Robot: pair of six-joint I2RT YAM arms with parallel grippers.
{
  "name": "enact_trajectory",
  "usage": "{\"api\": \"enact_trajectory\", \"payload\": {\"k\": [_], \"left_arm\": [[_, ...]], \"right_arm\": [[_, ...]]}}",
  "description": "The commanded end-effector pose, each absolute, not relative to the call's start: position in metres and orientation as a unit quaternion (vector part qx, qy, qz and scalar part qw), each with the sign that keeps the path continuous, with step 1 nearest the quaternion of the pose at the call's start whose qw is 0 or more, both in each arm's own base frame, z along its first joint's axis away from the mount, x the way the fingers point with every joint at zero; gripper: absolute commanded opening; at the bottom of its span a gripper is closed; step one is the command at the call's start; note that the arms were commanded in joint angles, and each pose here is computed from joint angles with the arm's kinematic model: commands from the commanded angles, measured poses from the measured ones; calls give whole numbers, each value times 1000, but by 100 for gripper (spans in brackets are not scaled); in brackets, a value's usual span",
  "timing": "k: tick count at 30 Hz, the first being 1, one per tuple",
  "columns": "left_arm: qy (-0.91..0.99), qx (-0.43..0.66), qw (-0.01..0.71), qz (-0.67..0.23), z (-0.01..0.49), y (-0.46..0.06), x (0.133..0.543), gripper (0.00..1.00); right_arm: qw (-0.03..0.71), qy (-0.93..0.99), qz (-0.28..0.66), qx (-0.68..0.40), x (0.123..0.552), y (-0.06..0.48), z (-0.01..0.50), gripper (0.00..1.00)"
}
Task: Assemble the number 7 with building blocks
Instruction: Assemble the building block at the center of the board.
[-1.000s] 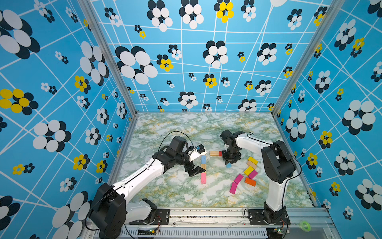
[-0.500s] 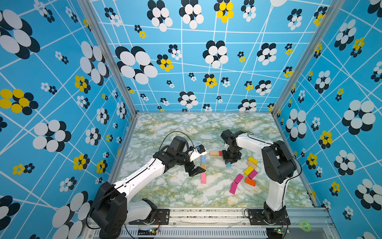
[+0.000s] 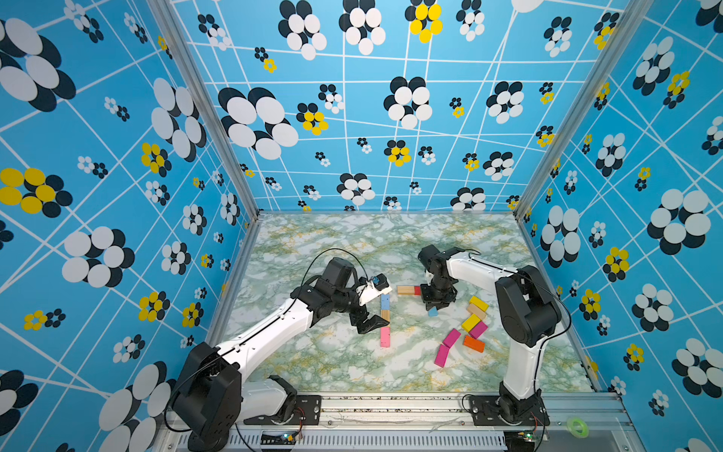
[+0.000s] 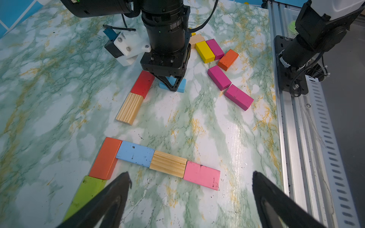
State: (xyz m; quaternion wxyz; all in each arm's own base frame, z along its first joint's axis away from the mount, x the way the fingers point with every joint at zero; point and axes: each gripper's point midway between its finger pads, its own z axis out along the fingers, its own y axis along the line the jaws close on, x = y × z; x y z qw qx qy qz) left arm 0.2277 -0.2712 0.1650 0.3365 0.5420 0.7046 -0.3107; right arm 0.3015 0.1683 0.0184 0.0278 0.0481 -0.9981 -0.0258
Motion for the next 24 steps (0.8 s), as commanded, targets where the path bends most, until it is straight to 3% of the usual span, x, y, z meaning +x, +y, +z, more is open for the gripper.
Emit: {"api": "enact_trajectory", "payload": {"k": [1,24], "left_arm": [[697,552,333,-315,165,-275,225,99],[696,553,332,-315,165,-275,225,99]], "right_arm": [[12,-999,-16,46,311,161,7,19],[7,-999,-28,41,322,168,6,18]]}}
